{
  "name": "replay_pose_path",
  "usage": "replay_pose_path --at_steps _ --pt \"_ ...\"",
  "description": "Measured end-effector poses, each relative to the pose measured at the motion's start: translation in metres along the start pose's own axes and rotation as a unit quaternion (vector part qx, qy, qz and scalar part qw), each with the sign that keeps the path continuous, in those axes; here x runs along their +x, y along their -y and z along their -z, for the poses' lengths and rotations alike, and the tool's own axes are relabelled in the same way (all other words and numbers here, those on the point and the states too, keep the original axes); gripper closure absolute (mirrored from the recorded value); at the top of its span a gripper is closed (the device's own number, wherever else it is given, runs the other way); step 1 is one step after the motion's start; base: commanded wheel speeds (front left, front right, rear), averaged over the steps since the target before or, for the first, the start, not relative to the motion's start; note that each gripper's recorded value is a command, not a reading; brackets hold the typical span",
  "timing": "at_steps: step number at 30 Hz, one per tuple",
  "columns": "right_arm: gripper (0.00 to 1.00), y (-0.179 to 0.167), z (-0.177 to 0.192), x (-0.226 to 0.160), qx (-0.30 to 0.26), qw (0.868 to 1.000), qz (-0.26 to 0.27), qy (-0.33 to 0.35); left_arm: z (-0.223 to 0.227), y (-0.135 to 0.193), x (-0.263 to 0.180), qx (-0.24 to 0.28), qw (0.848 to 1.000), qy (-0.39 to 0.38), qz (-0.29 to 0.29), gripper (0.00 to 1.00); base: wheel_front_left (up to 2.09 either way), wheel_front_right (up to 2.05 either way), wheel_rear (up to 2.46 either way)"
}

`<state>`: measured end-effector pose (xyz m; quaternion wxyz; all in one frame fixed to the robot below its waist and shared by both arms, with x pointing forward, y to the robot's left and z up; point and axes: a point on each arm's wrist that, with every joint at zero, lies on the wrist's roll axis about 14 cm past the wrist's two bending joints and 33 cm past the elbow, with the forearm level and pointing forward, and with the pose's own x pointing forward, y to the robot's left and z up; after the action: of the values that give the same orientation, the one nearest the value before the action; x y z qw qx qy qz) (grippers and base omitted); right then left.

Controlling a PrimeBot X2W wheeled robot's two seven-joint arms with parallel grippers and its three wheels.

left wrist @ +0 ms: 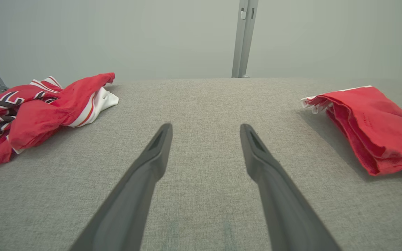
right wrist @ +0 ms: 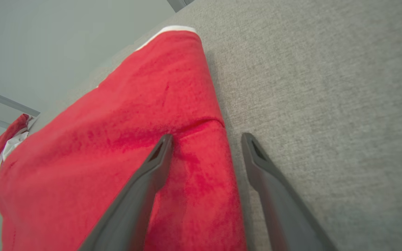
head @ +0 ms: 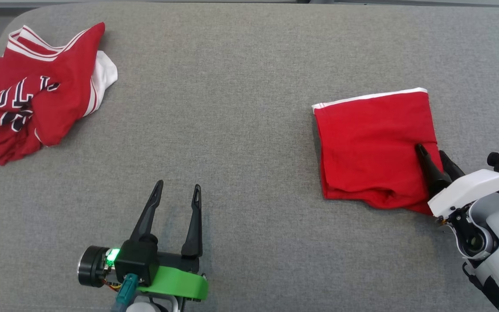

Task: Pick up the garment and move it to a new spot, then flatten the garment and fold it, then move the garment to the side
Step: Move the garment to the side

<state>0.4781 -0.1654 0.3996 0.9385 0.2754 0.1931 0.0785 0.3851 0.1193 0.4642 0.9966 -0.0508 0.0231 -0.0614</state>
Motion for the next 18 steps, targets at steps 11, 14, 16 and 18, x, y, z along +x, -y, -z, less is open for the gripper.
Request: replay_pose_path --at_steps 11,14,16,18 --pt "1.0 -0.005 0.012 0.006 -0.003 0.999 -0.017 -0.039 0.0 -0.005 0.0 0.005 1.0 0.0 -0.006 0.0 0.0 0.0 0.0" --pt "1.0 -0.004 0.008 0.001 0.001 0.999 -0.019 -0.033 -0.003 -0.003 0.001 0.005 1.0 0.004 -0.005 0.0 0.0 0.0 0.0" --pt "1.0 0.001 0.005 -0.004 -0.002 0.999 -0.014 -0.029 -0.004 -0.001 0.001 0.005 1.0 0.006 -0.002 0.0 0.0 0.0 0.0" --pt "1.0 0.006 0.001 -0.01 -0.009 1.0 -0.011 -0.024 -0.005 0.001 0.002 0.006 1.0 0.008 0.001 0.0 0.0 0.0 0.0"
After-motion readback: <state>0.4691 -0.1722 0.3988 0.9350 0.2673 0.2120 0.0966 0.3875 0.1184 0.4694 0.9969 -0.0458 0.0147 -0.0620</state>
